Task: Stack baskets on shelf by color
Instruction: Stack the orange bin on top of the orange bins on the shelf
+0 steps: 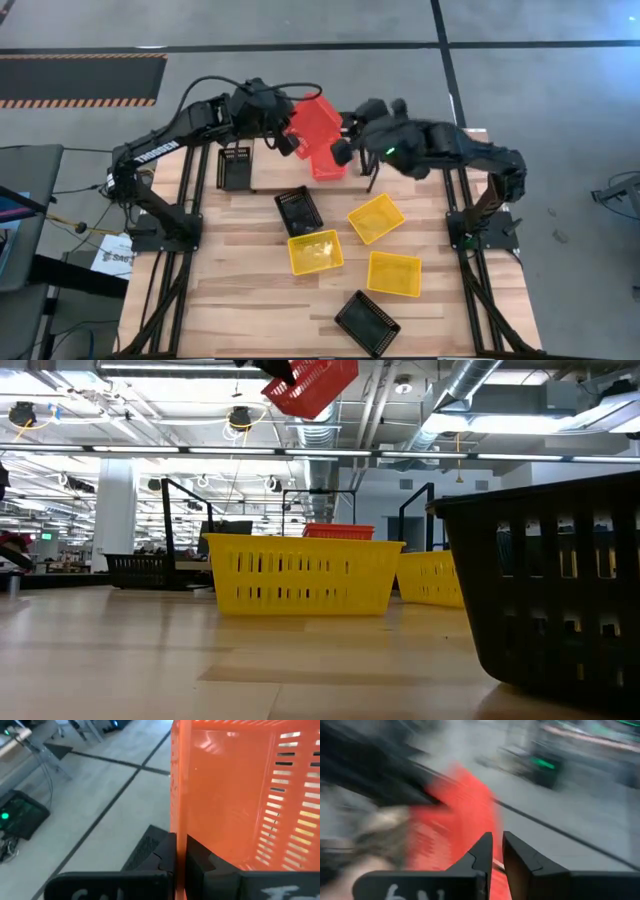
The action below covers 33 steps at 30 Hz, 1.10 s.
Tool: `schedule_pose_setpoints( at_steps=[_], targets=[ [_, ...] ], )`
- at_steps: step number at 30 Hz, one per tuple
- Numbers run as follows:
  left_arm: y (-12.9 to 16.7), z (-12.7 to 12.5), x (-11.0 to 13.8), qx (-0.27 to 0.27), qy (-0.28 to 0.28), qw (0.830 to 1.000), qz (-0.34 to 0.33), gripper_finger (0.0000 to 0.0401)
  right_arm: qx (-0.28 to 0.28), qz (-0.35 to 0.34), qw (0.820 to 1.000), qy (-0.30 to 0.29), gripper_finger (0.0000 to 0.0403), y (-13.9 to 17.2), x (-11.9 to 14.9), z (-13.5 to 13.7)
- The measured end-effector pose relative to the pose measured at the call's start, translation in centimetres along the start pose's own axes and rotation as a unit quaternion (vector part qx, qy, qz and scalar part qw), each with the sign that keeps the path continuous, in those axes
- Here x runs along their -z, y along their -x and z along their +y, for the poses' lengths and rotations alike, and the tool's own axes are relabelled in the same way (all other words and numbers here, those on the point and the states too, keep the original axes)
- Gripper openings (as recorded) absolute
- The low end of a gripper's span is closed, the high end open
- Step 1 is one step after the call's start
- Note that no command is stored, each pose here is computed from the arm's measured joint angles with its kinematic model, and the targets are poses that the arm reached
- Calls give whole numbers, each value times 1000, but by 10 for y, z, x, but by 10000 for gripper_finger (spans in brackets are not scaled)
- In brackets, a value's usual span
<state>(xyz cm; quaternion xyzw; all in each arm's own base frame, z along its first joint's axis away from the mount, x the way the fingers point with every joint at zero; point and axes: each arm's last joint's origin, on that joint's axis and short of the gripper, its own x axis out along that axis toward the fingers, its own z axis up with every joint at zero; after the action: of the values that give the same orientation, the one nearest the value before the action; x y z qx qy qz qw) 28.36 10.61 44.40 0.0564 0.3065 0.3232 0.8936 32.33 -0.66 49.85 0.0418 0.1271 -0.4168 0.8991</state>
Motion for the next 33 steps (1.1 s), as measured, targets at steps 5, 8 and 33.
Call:
schedule_pose_setpoints(
  at_steps=[5,8,33],
  targets=[
    [-7,-4,7,1,2,1000,17,0,-111,-25,993,21,86,-1,-14,1],
    [-8,-4,7,8,6,1000,18,0,-94,9,995,16,108,-9,-7,-3],
    [-7,-10,5,63,10,998,3,0,-42,189,979,61,175,-80,35,-22]
  ],
)
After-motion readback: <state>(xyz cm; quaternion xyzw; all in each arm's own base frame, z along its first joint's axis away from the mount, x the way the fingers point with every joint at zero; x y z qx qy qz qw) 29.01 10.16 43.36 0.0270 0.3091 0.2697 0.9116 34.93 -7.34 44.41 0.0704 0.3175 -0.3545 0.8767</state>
